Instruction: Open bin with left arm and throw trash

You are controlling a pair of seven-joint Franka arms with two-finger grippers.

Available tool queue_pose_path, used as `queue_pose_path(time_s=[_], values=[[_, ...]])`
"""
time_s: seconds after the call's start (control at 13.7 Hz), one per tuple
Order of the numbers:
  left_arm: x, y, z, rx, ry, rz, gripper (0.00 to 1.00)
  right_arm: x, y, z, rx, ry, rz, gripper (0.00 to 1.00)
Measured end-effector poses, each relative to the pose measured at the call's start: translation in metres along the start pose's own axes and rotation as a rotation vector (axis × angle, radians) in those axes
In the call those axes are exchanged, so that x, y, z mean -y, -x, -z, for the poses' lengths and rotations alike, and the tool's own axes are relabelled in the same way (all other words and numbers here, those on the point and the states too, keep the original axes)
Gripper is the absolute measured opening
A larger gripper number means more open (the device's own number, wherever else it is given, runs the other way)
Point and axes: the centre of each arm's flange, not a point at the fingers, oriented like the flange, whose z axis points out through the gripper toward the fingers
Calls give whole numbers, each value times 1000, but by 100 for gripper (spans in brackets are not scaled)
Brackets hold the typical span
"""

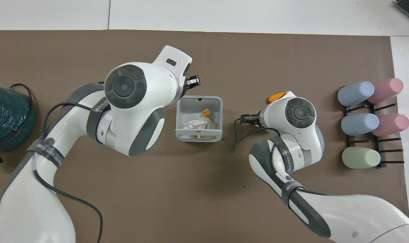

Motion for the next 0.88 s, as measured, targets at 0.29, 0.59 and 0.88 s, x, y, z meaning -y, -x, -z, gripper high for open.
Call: queue_pose_path(time_s=[0.29,0.59,0.88], values=[[33,-23,14,61,-76,-1,15,-3,0,-2,3,3,-5,45],[73,-30,2,127,-142,-21,42,-1,-5,21,-34,-14,-93,14],[107,-2,-18,197,-196,-45,89,10,-21,101,-108,-55,-154,7]])
